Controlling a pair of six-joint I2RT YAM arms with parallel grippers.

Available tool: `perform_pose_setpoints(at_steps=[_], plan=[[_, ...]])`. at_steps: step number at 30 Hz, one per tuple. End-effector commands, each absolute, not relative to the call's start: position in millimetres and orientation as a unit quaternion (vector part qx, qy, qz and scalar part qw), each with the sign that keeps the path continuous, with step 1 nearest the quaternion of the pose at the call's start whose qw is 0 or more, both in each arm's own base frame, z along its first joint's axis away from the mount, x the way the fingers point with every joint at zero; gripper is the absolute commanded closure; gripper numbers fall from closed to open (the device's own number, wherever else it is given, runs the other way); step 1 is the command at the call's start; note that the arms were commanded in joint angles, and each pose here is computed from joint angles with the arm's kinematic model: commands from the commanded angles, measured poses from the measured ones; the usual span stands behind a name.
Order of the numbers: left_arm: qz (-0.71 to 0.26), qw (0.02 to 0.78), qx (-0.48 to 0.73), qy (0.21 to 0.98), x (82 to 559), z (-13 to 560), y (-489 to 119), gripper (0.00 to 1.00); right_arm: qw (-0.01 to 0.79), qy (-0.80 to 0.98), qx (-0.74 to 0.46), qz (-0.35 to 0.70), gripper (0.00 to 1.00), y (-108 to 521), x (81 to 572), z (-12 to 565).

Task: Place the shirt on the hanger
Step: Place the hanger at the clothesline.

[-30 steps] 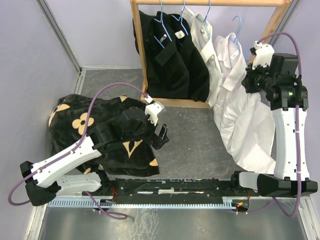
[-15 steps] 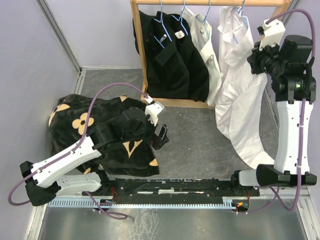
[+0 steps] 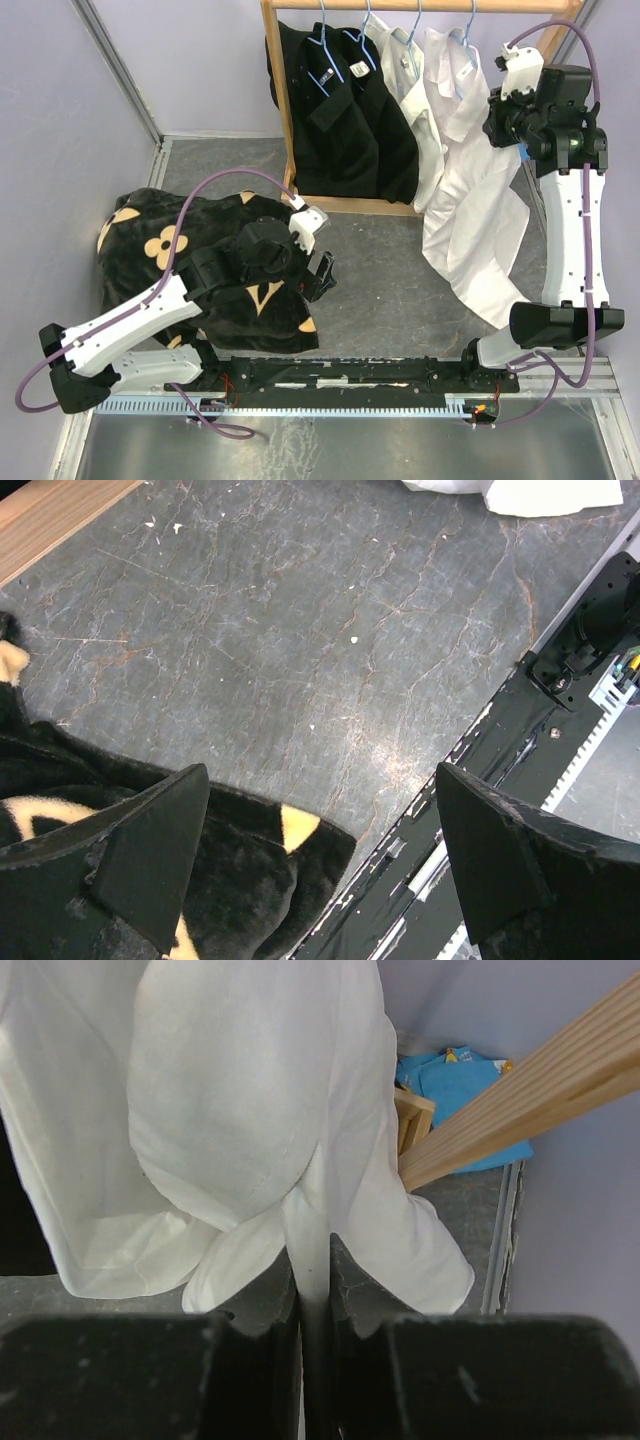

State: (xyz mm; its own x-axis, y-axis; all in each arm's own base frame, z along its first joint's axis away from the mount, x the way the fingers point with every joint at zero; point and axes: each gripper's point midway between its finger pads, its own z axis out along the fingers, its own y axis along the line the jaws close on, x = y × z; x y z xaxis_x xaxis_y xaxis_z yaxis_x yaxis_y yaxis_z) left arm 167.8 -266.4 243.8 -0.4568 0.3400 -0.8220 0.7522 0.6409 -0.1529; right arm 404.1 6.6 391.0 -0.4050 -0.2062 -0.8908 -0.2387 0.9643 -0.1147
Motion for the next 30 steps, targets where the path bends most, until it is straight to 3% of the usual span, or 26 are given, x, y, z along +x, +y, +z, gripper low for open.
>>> perform_pose_setpoints(at_steps=[1, 7, 13, 21, 30], plan=[[-0.257, 0.420, 0.344, 0.799, 169.9, 252.7, -264.1, 0.00, 0.557, 0.824, -0.101, -0.010, 0.74, -4.4, 401.5, 409.3], [-0.258, 0.425, 0.340, 0.799, 169.4, 254.1, -261.5, 0.01, 0.597, 0.798, -0.082, -0.005, 0.40, -1.2, 368.5, 434.1], [-0.255, 0.440, 0.332, 0.795, 174.8, 257.1, -261.7, 0.01, 0.635, 0.772, 0.013, -0.024, 0.25, -17.6, 307.8, 448.9], [-0.262, 0.425, 0.339, 0.797, 170.2, 248.3, -264.9, 0.01, 0.615, 0.776, 0.131, 0.045, 0.20, -8.5, 220.8, 379.5], [-0.261, 0.429, 0.331, 0.799, 167.9, 241.9, -257.3, 0.01, 0.467, 0.828, 0.293, 0.101, 0.13, 3.7, 161.6, 235.6]])
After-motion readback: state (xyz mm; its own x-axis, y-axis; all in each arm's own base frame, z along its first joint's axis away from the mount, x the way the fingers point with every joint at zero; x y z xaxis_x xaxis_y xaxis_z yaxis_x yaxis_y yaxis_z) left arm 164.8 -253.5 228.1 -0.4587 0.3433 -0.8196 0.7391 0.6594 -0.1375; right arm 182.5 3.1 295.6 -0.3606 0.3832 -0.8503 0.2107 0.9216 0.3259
